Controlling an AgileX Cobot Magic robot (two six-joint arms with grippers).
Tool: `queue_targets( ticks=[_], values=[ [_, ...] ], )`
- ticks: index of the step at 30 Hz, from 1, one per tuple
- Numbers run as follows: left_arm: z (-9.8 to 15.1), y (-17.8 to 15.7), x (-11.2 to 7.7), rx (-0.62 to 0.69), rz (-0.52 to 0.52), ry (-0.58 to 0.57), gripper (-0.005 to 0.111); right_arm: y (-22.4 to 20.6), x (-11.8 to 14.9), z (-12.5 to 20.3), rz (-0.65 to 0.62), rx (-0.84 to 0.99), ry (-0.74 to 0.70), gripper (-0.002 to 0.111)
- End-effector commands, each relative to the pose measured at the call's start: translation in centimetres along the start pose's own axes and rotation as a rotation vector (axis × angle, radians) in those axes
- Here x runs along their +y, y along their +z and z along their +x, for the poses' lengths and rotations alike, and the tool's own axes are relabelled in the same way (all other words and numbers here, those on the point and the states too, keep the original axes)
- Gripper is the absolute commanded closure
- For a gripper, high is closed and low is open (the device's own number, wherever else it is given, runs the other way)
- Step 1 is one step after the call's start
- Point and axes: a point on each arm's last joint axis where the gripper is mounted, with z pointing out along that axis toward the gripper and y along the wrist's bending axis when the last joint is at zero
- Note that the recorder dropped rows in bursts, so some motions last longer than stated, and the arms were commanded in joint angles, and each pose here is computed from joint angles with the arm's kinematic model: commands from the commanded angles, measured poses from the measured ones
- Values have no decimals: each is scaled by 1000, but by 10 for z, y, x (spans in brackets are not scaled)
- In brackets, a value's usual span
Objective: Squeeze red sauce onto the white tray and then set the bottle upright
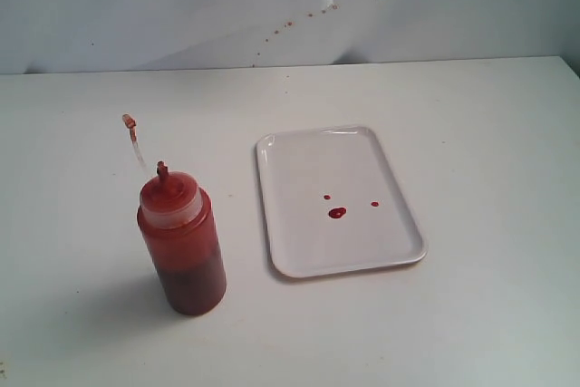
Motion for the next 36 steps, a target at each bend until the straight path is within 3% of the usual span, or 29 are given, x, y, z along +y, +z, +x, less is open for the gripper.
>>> queue_targets(
  ticks=[1, 15, 18, 24, 30, 33, 34, 36],
  values=[
    [1, 0, -1, -4, 11, -14, 107, -1, 0, 2, -2, 2, 2, 108],
    [-2, -6, 0, -44, 10, -4, 107, -1, 0, 2, -2, 2, 0, 108],
    [0, -14, 5, -57, -66, -8, 107, -1, 0, 2, -2, 2, 0, 108],
    [13, -18, 18, 70, -258, -67, 107, -1, 0, 1, -3, -2, 1, 108],
    [21, -21, 22, 155, -330, -60, 107, -1, 0, 1, -3, -2, 1, 108],
    [37, -20, 24, 229, -322, -29, 107, -1, 0, 1, -3, -2, 1, 108],
    [50, -19, 21, 289, -274, 28, 107, -1, 0, 1, -3, -2, 1, 108],
    [50, -17, 17, 274, -219, 84, 107, -1, 0, 1, -3, -2, 1, 108]
  ],
)
